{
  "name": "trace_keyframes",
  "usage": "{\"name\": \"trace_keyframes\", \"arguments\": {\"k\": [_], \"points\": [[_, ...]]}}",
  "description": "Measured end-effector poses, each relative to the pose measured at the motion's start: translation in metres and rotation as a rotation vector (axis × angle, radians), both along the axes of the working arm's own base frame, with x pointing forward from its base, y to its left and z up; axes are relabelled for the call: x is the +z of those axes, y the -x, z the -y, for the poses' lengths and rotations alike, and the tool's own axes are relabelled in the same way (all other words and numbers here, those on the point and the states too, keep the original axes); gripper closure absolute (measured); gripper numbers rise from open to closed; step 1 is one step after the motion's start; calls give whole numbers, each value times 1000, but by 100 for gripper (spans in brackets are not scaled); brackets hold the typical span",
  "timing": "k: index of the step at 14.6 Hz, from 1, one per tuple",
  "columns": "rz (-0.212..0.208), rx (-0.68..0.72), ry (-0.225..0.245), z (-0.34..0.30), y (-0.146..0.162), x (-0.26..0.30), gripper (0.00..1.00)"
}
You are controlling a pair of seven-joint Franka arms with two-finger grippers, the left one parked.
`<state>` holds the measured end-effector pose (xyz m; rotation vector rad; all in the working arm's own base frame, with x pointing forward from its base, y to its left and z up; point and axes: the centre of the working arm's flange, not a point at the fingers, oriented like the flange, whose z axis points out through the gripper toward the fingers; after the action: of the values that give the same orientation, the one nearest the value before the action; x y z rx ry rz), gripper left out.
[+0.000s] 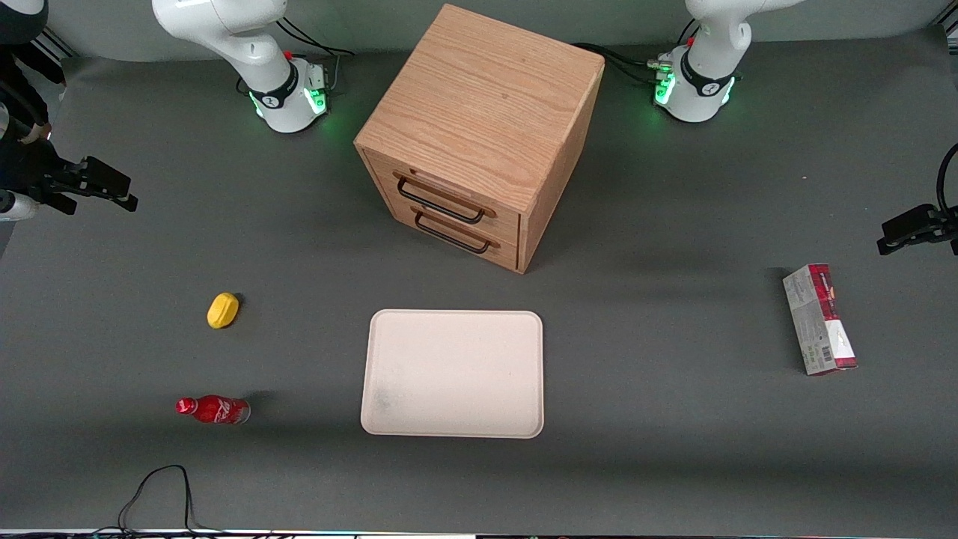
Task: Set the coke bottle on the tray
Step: 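Move the right gripper out toward the red Coca-Cola bottle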
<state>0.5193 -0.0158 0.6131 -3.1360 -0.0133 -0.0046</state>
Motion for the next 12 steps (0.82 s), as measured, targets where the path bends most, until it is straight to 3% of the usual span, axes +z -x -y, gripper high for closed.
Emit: {"name": "trace_keyframes", "arguments": {"k": [8, 12], "points": [[-4, 7, 5, -4, -2, -3, 0], [26, 1, 27, -7, -40, -6, 0]]}}
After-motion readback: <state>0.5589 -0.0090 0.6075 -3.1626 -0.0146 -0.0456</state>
